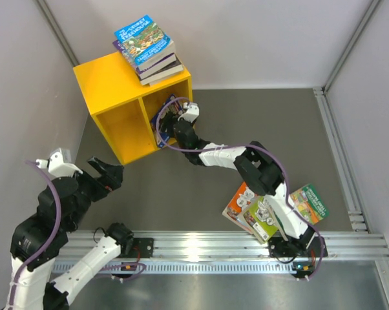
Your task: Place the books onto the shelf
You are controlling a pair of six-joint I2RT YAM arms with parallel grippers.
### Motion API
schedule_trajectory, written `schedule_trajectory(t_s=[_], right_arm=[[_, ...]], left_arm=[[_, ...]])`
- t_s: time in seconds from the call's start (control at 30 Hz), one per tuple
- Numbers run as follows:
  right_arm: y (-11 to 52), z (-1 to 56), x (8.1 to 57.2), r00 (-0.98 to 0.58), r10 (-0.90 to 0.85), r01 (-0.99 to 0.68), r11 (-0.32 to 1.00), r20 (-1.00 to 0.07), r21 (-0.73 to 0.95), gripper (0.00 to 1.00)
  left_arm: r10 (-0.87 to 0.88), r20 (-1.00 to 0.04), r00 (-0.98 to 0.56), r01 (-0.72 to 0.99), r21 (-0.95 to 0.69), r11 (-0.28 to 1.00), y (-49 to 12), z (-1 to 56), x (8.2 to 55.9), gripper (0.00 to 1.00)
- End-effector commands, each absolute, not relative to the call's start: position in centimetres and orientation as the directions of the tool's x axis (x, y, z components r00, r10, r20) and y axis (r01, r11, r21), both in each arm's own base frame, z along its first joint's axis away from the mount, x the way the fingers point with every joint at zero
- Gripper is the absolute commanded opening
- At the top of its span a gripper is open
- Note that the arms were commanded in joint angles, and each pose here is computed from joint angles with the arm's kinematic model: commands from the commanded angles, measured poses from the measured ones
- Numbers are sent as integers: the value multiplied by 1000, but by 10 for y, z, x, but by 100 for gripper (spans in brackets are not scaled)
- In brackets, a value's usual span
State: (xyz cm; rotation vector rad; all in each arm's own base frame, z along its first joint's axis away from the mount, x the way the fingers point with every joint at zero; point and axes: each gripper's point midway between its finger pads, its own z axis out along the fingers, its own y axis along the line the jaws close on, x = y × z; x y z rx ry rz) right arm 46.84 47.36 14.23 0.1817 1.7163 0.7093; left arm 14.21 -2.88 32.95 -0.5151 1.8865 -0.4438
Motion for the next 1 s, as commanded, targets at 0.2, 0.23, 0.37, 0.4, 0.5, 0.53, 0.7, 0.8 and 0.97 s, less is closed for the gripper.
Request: schedule_trajectory(t_s=[0.2,0.23,0.37,0.4,0.5,0.53,0.7,0.8,0.97], right_arm=[[473,156,453,-368,404,-272,815,-838,512,90],[469,155,454,-375,398,-267,819,-837,508,91],[455,156,443,-406,369,-258,831,-836,493,95],[450,149,438,-417,354,-252,839,-837,481,95],[436,156,427,-420,346,-257,841,-839,476,95],[435,160,424,-417,338,-268,841,-844,470,95],[412,186,404,-404,278,-312,854,-872,417,96],[394,205,387,-394,277,-323,851,-877,414,96],[344,236,357,-379,277,-287,872,-883,397,95]], left_arm=[[-564,-780,-272,-133,-550,825,-30,341,154,99],[-567,-779,-268,-132,-553,823,-30,341,153,99],[-581,-776,-246,-138,-565,813,-26,342,151,99],[-582,-777,-240,-136,-567,813,-24,342,150,99],[-591,-774,-224,-144,-574,806,-21,340,148,99],[-593,-774,-224,-144,-575,805,-21,340,148,99],[-597,-768,-233,-153,-578,802,-22,334,150,99],[-581,-772,-259,-132,-567,813,-32,330,156,99],[-457,-748,-481,24,-532,846,-96,304,184,99]])
